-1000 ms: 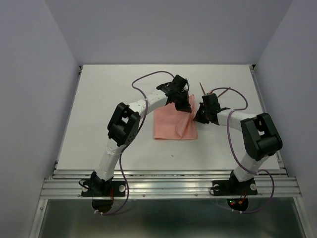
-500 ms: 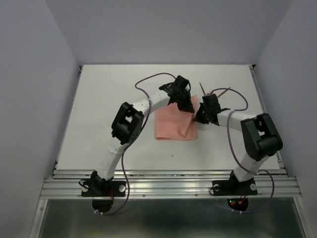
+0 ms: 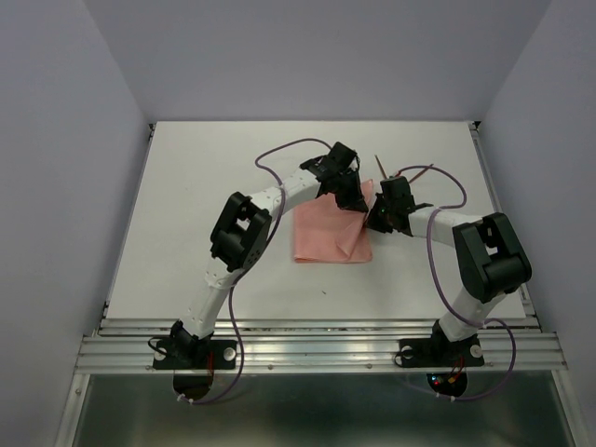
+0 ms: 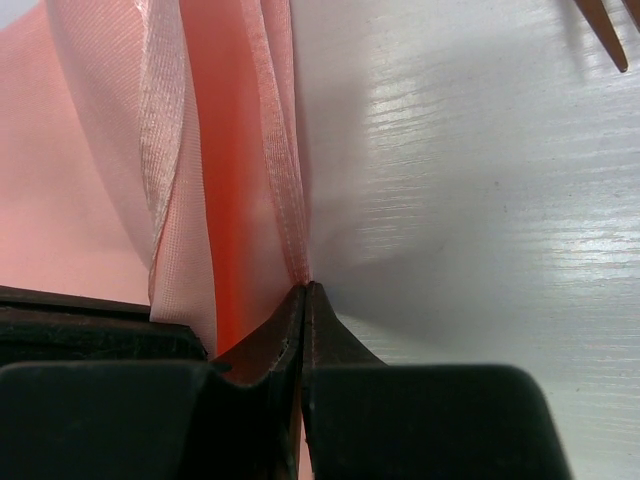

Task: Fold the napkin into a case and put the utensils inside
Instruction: Fold the rectangle-folded napkin at the center of the board, then smooth out the square-folded napkin at the center of the board.

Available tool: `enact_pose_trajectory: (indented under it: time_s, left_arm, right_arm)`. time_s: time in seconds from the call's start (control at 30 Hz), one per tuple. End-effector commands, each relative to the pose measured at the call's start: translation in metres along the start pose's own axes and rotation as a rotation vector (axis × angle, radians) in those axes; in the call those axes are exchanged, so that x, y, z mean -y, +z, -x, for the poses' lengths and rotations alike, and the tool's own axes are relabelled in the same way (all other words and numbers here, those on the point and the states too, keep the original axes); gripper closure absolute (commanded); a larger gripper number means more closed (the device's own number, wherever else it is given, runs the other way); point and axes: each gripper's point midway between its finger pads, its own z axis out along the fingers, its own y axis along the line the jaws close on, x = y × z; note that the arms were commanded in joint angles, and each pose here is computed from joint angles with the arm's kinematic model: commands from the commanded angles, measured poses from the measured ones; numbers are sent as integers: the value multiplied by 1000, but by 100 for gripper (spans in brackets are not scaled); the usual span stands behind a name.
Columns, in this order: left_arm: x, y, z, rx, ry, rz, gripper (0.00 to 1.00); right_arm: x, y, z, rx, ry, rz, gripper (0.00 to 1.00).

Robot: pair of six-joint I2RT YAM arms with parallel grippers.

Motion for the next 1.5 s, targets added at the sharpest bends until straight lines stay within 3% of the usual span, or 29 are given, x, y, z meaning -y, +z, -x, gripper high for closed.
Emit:
enact_pose_trajectory:
  time_s: [0.0, 0.23, 0.37, 0.47, 0.67, 0.9, 1.1, 1.3, 1.47]
  left_arm:
    - [29, -5, 7, 21, 28, -75, 100]
    - [27, -3, 6, 19, 37, -73, 95]
    - [30, -5, 9, 31, 55, -78, 78]
    - [31, -8, 10, 34, 69, -78, 73]
    - [39, -21, 14, 57, 105, -83, 50]
    - [47, -46, 22, 100, 158, -82, 50]
    - [25, -78, 37, 161, 168, -42, 50]
    - [-43, -97, 41, 184, 116, 40, 53]
    - [-108, -94, 20, 134, 41, 106, 53]
  right_arm:
    - [8, -5, -13, -31, -4, -20, 99]
    - [11, -7, -15, -32, -2, -24, 99]
    - [13, -11, -12, -17, 6, -39, 94]
    - [15, -19, -3, 20, 6, -66, 85]
    - [27, -41, 16, 103, -26, -143, 75]
    - [35, -65, 28, 161, -39, -189, 70]
    - [13, -87, 39, 173, -57, -102, 70]
    - [-29, -86, 30, 115, -87, 41, 70]
    - [-72, -77, 18, 78, -167, 98, 70]
